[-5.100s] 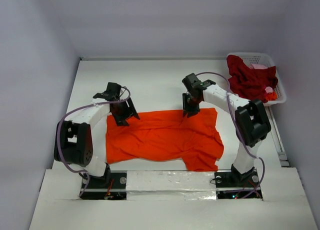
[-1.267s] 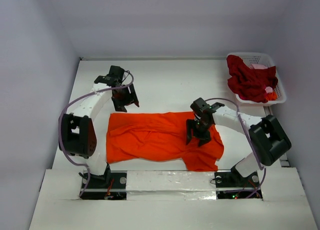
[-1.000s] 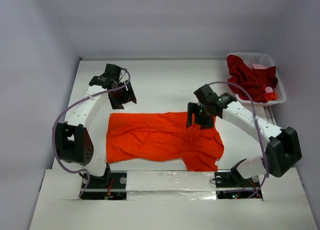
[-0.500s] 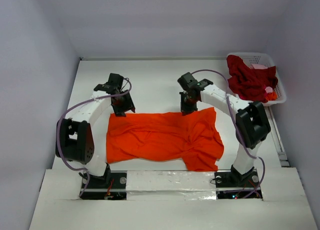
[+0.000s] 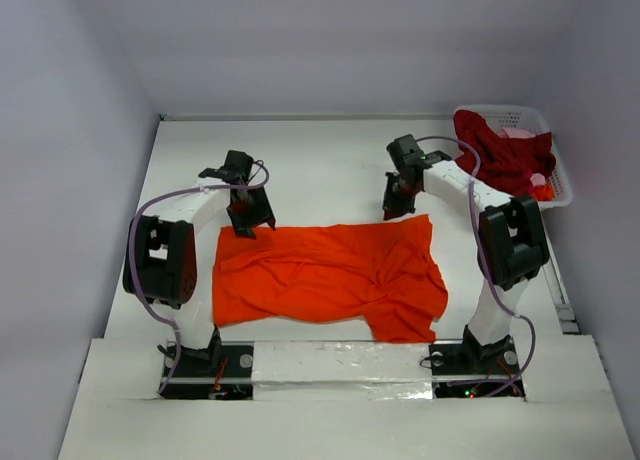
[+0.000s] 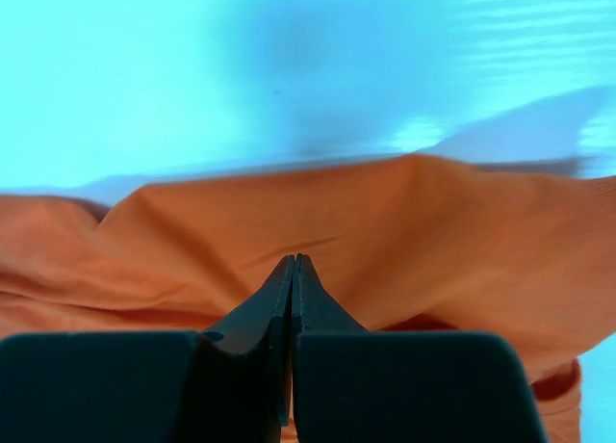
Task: Fold and stack the t-shirts
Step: Fold the flattened tshirt in 1/3 of the way
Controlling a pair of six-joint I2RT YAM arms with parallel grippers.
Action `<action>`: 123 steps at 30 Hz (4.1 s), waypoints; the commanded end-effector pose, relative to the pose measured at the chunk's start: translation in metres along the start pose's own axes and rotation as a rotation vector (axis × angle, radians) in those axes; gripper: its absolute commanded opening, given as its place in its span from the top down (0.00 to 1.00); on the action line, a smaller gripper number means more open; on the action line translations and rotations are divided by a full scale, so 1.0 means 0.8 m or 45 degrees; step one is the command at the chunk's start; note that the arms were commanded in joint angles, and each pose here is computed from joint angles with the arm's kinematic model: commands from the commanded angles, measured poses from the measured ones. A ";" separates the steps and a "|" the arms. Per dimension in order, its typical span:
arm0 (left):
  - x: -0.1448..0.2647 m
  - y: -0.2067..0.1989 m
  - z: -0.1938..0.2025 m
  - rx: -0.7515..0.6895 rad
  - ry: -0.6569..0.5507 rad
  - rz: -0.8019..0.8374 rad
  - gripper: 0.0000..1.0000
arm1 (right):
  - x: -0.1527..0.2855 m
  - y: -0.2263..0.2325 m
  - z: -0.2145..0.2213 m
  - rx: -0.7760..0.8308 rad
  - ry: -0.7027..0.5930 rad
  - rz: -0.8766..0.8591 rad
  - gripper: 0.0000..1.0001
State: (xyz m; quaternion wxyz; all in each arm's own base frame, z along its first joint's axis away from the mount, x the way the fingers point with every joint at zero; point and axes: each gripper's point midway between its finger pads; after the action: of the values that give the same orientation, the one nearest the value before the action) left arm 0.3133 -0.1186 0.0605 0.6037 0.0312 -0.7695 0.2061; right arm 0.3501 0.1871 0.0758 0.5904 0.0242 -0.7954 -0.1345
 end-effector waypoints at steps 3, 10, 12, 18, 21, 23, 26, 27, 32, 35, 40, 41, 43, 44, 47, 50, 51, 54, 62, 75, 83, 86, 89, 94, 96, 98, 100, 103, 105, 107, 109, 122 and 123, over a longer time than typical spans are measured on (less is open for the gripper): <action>0.004 -0.021 -0.009 -0.035 0.015 0.063 0.49 | -0.006 0.009 -0.004 -0.013 0.022 -0.081 1.00; 0.012 -0.027 -0.010 -0.023 0.000 0.095 0.49 | -0.012 0.004 0.015 -0.033 0.042 -0.107 1.00; 0.009 -0.024 -0.007 -0.023 0.005 0.086 0.49 | -0.013 -0.003 0.023 -0.023 0.054 -0.091 1.00; -0.001 -0.011 0.008 -0.020 0.038 0.060 0.49 | -0.023 -0.015 0.045 -0.029 0.091 -0.081 1.00; -0.003 -0.007 0.010 -0.028 0.044 0.044 0.48 | -0.028 -0.021 0.055 -0.033 0.108 -0.074 1.00; -0.008 -0.003 0.013 -0.036 0.059 0.030 0.48 | -0.030 -0.023 0.058 -0.034 0.111 -0.075 1.00; -0.016 0.003 0.019 -0.043 0.097 0.006 0.48 | -0.030 -0.025 0.061 -0.040 0.113 -0.074 1.00; -0.021 0.007 0.023 -0.052 0.121 -0.009 0.48 | -0.030 -0.025 0.062 -0.040 0.115 -0.074 1.00; -0.034 0.024 0.026 -0.074 0.141 -0.087 0.49 | -0.027 -0.024 0.059 -0.039 0.102 -0.076 1.00; -0.037 0.029 0.022 -0.076 0.122 -0.118 0.51 | -0.027 -0.020 0.058 -0.044 0.107 -0.089 1.00; -0.048 0.042 0.024 -0.078 0.139 -0.184 1.00 | -0.030 -0.020 0.053 -0.040 0.101 -0.081 1.00; -0.049 0.045 0.024 -0.078 0.139 -0.198 1.00 | -0.030 -0.020 0.054 -0.039 0.104 -0.079 1.00; -0.052 0.050 0.023 -0.081 0.136 -0.226 1.00 | -0.031 -0.020 0.053 -0.037 0.103 -0.077 1.00; -0.053 0.051 0.022 -0.084 0.136 -0.230 1.00 | -0.032 -0.020 0.053 -0.038 0.101 -0.077 1.00; -0.058 0.054 0.022 -0.085 0.145 -0.246 1.00 | -0.036 -0.023 0.056 -0.043 0.107 -0.068 1.00; -0.059 0.053 0.021 -0.085 0.149 -0.251 1.00 | -0.042 -0.027 0.059 -0.052 0.113 -0.055 1.00; -0.059 0.053 0.020 -0.085 0.148 -0.253 1.00 | -0.043 -0.027 0.059 -0.055 0.115 -0.051 1.00; -0.058 0.053 0.017 -0.087 0.146 -0.258 1.00 | -0.052 -0.030 0.065 -0.088 0.136 -0.038 1.00; -0.059 0.051 0.006 -0.094 0.129 -0.277 1.00 | -0.067 -0.027 0.050 -0.102 0.144 0.003 1.00; -0.066 0.057 -0.052 -0.038 0.099 -0.297 1.00 | -0.072 -0.039 -0.006 -0.234 0.105 -0.010 1.00; -0.065 0.074 -0.084 0.002 0.079 -0.314 1.00 | -0.059 -0.044 -0.049 -0.255 0.045 -0.003 1.00; -0.063 0.075 -0.098 0.027 0.058 -0.302 1.00 | -0.059 -0.042 -0.067 -0.247 0.030 -0.003 1.00; -0.064 0.071 -0.111 0.048 0.045 -0.284 1.00 | -0.061 -0.042 -0.082 -0.249 0.020 -0.001 1.00; -0.073 0.063 -0.123 0.057 0.052 -0.264 1.00 | -0.065 -0.042 -0.098 -0.251 0.008 0.003 1.00; -0.075 0.061 -0.128 0.059 0.049 -0.261 1.00 | -0.066 -0.041 -0.102 -0.251 0.003 0.003 1.00; -0.077 0.058 -0.133 0.060 0.043 -0.254 1.00 | -0.067 -0.042 -0.102 -0.249 0.002 0.004 1.00; -0.079 0.056 -0.136 0.060 0.044 -0.248 1.00 | -0.069 -0.046 -0.106 -0.260 -0.001 0.007 1.00; -0.084 0.055 -0.138 0.063 0.048 -0.243 1.00 | -0.071 -0.048 -0.115 -0.269 -0.011 -0.001 1.00; -0.087 0.055 -0.140 0.063 0.054 -0.246 1.00 | -0.071 -0.051 -0.121 -0.273 -0.009 0.000 1.00; -0.089 0.053 -0.143 0.061 0.051 -0.242 1.00 | -0.072 -0.052 -0.131 -0.279 -0.014 -0.002 1.00; -0.092 0.053 -0.143 0.062 0.056 -0.241 1.00 | -0.074 -0.050 -0.136 -0.271 -0.014 -0.006 1.00; -0.080 0.044 -0.151 0.061 0.031 -0.213 1.00 | 0.018 -0.049 -0.186 -0.205 -0.243 -0.009 1.00; -0.080 0.043 -0.151 0.061 0.034 -0.206 1.00 | 0.025 -0.048 -0.184 -0.196 -0.250 -0.016 1.00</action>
State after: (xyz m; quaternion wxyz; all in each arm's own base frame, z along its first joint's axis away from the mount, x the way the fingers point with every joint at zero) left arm 0.4209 -0.0626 0.0210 0.6366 0.1010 -0.7432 0.1794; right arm 0.4721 0.1266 0.0576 0.5700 -0.0455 -0.7924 -0.2125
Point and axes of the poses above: each gripper's point midway between its finger pads, its own x axis back along the fingers, its own y axis along the line the jaws close on, z = x × y, and after that the axes turned 1 degree about x, right-handed
